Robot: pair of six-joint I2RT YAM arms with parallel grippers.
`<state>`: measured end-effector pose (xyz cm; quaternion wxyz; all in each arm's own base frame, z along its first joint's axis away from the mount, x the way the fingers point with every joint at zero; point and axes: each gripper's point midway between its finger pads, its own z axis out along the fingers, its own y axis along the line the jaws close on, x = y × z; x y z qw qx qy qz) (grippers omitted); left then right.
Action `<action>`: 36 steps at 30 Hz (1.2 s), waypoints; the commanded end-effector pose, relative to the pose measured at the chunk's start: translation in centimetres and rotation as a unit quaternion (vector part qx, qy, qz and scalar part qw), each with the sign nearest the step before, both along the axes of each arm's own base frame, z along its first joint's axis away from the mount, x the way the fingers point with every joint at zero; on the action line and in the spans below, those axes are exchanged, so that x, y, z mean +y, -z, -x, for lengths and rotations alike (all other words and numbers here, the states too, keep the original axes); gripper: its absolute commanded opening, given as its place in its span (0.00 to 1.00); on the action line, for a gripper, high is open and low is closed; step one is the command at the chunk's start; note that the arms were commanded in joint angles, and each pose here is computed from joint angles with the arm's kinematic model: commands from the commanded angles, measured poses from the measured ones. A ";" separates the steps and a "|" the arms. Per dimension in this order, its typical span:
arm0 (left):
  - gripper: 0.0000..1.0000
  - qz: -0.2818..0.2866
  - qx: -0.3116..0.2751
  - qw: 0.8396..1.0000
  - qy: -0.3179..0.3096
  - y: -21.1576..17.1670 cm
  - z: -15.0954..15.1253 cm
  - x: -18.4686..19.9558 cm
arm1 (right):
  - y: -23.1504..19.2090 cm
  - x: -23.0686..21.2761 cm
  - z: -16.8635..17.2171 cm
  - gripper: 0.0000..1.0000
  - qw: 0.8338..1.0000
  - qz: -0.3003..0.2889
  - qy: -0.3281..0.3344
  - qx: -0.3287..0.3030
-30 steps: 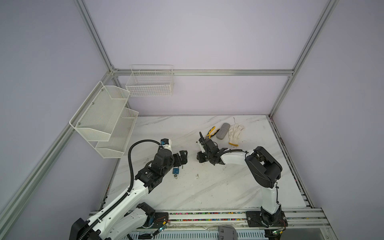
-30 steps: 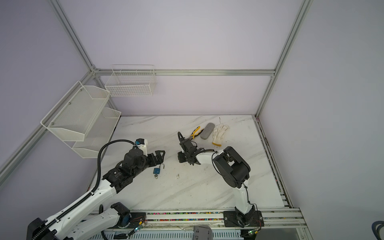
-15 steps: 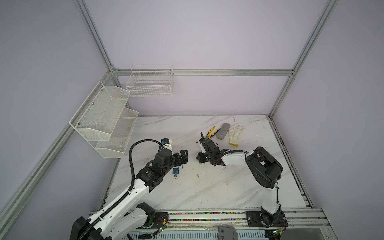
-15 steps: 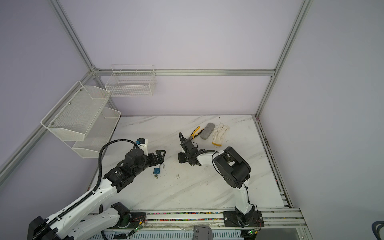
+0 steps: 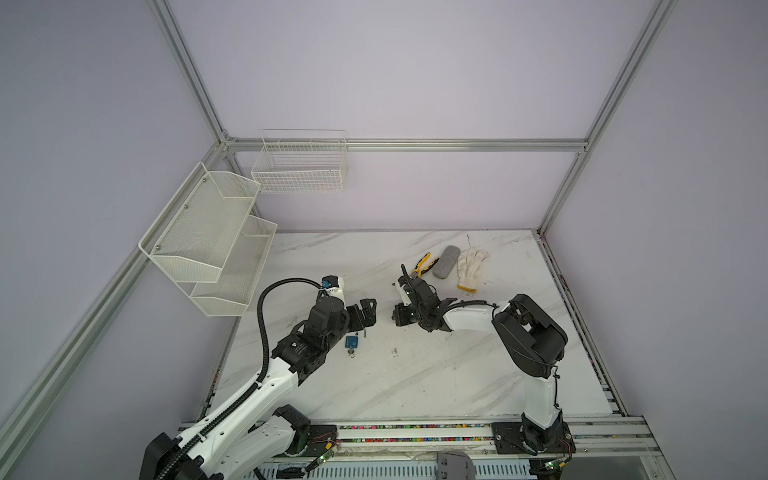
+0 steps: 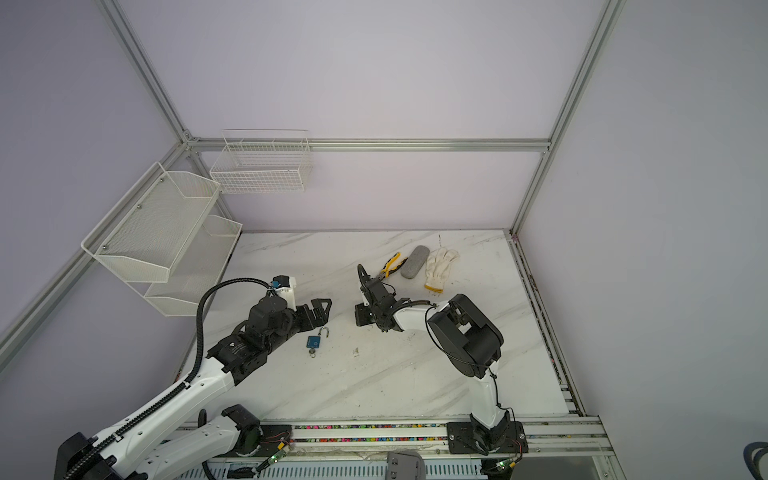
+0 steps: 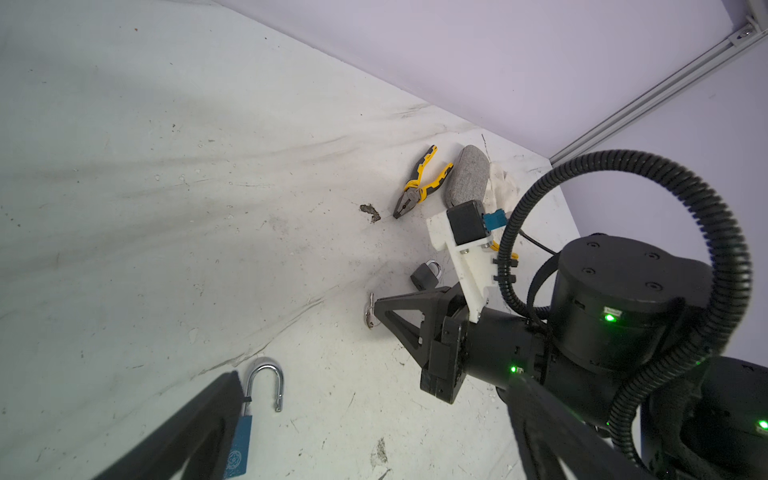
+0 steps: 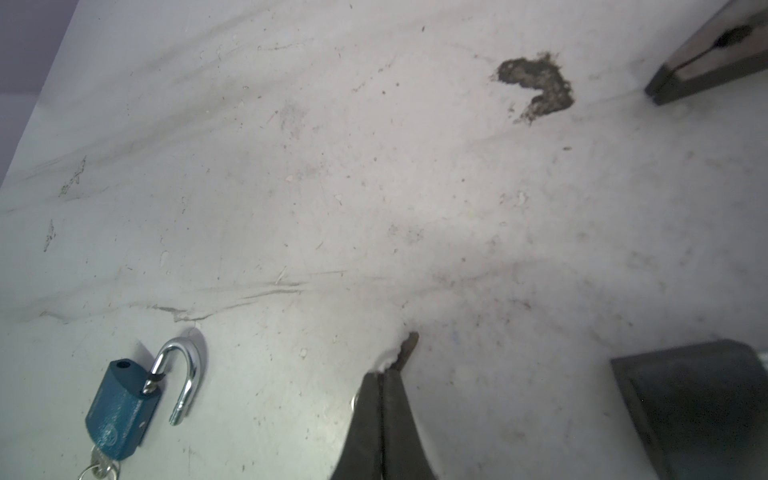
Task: Unlock with the key
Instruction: 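Close the right gripper on the silver key ring and lift it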
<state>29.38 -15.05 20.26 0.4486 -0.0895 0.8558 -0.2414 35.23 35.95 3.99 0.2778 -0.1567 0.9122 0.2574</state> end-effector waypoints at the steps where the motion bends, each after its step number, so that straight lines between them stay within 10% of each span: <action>1: 1.00 0.018 -0.010 1.000 -0.001 -0.3 -0.1 -0.1 | -0.7 -0.7 0.7 0.00 1.000 0.009 -0.006 -0.004; 21: 1.00 0.080 -0.041 0.996 0.000 -4.1 -0.3 -0.6 | -8.2 -1.4 0.3 0.00 0.996 -0.049 0.015 -0.073; 36: 0.93 -0.059 -0.193 0.972 0.122 -4.8 0.1 -2.0 | -14.0 -3.1 1.4 0.00 0.991 -0.121 0.048 -0.042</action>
